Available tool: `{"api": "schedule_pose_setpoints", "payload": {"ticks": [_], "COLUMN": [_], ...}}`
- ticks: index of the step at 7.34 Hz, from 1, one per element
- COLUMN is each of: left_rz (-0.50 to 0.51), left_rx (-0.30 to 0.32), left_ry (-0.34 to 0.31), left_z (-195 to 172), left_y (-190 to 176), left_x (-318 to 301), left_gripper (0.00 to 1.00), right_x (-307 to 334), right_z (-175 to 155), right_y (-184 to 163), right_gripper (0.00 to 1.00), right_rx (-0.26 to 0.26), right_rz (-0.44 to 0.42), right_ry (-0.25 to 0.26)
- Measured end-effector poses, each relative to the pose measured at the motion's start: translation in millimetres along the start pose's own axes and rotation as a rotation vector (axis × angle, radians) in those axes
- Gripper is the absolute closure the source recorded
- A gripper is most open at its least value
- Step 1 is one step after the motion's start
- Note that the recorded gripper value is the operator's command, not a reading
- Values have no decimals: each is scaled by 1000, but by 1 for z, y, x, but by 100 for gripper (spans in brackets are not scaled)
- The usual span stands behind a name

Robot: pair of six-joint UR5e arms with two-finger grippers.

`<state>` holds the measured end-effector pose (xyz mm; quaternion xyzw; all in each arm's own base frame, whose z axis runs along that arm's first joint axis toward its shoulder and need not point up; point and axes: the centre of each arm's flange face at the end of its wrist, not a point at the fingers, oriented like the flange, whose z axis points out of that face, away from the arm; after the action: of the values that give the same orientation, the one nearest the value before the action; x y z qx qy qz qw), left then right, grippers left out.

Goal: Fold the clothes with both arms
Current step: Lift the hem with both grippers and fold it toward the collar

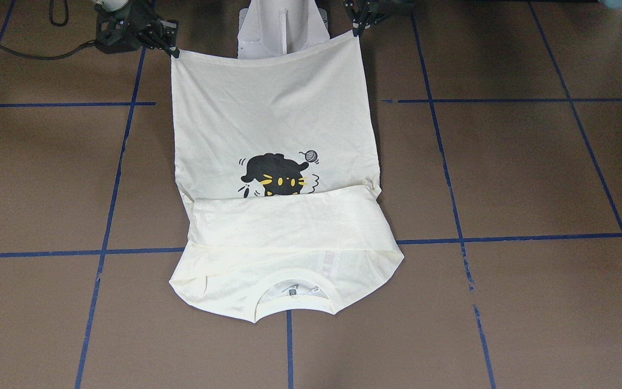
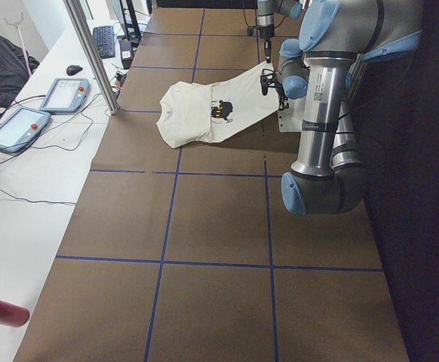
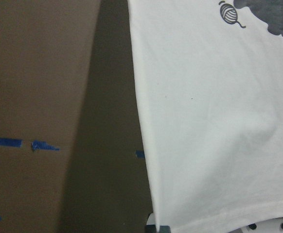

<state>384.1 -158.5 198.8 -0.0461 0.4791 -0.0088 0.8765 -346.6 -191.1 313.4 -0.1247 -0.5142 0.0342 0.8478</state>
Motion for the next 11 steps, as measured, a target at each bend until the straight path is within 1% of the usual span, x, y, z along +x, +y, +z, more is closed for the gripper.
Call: {"api": "schedule_pose_setpoints", "payload": {"ticks": [1, 2, 3, 4, 5, 7, 8, 9, 11], "left_rz": [21, 29, 27, 17, 0, -53, -62, -49, -45], "left_rx": [-27, -39, -36, -24, 2, 87, 139, 189, 252], "left_ry": [2, 0, -7, -10, -13, -10, -7, -17, -58], "left_z": [-7, -9, -8, -8, -10, -23, -34, -42, -35], "left_y": [14, 19, 17, 11, 0, -38, -61, -84, -125], "left_x": [-1, -2, -3, -4, -6, -12, -17, -23, -26], "left_gripper": [100, 100, 100, 100, 100, 100, 100, 100, 100], "right_x": [-2, -4, -6, -10, -16, -23, -24, -26, -36], "right_z": [1, 2, 1, -4, -15, -39, -47, -52, -47], "right_y": [16, 22, 19, 9, -6, -39, -59, -81, -131], "right_gripper": [100, 100, 100, 100, 100, 100, 100, 100, 100], "right_rx": [-29, -34, -14, 23, 67, 155, 204, 253, 329], "right_rz": [9, 13, 14, 15, 13, -11, -27, -38, -33], "right_ry": [-1, -2, -9, -27, -59, -129, -150, -159, -158]}}
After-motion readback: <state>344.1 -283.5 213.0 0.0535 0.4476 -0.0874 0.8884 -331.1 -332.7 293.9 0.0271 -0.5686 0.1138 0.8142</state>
